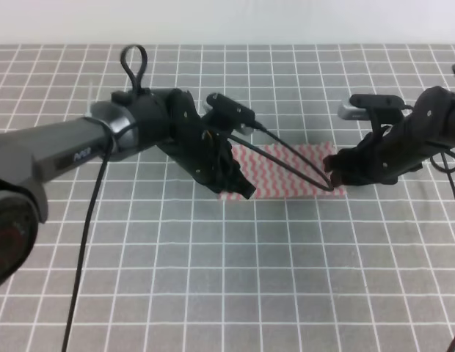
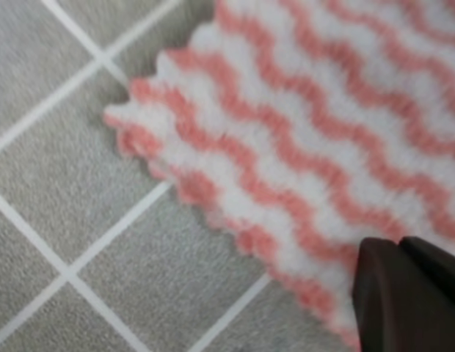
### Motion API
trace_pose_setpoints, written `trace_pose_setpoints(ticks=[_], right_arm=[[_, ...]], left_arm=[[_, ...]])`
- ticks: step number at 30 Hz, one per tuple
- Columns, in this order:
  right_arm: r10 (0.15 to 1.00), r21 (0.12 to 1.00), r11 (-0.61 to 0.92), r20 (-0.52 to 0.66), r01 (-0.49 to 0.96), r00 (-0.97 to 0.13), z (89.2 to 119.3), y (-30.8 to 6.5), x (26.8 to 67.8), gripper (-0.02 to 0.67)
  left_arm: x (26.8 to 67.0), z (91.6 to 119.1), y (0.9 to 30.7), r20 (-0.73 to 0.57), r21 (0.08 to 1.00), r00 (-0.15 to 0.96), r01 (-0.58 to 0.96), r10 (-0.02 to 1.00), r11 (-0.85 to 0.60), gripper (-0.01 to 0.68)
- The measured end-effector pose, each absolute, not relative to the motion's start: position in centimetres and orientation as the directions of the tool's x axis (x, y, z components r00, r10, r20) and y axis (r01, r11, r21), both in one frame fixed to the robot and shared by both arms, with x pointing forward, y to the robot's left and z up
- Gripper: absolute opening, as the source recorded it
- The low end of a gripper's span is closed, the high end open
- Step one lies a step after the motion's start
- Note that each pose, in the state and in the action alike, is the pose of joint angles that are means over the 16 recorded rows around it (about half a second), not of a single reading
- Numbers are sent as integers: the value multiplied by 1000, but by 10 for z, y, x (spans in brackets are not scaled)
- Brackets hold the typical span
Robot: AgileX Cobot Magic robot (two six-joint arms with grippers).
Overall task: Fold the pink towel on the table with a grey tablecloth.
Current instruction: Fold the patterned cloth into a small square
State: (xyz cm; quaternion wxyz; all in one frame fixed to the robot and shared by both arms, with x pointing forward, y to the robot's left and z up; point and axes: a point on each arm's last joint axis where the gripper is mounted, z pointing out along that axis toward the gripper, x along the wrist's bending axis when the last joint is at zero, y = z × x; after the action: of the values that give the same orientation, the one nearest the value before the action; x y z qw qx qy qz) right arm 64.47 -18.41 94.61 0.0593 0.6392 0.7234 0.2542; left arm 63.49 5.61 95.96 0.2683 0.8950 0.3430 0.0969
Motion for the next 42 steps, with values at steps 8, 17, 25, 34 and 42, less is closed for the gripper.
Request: trace_pose_setpoints(ticks=[8,17,25,34,42], right_arm=[[946,410,36,280,912,-163,939,-181,644,314],[935,396,39,309,917,-173,938,-178,643,284],[932,392,44,316,919,-180,938,-178,643,208],[919,411,74,325,908,-222,950,-173,647,47],[887,451,134,343,882,-310,971,-156,653,-16]], left_arm=[[635,944,56,-20,505,752,576,659,-643,-2],[635,944,56,-19,507,751,576,660,-641,-2],[636,944,56,-17,510,750,576,662,-639,-3],[636,944,56,-17,510,750,576,661,-639,-3],[636,946,56,-16,512,750,574,661,-639,-2]])
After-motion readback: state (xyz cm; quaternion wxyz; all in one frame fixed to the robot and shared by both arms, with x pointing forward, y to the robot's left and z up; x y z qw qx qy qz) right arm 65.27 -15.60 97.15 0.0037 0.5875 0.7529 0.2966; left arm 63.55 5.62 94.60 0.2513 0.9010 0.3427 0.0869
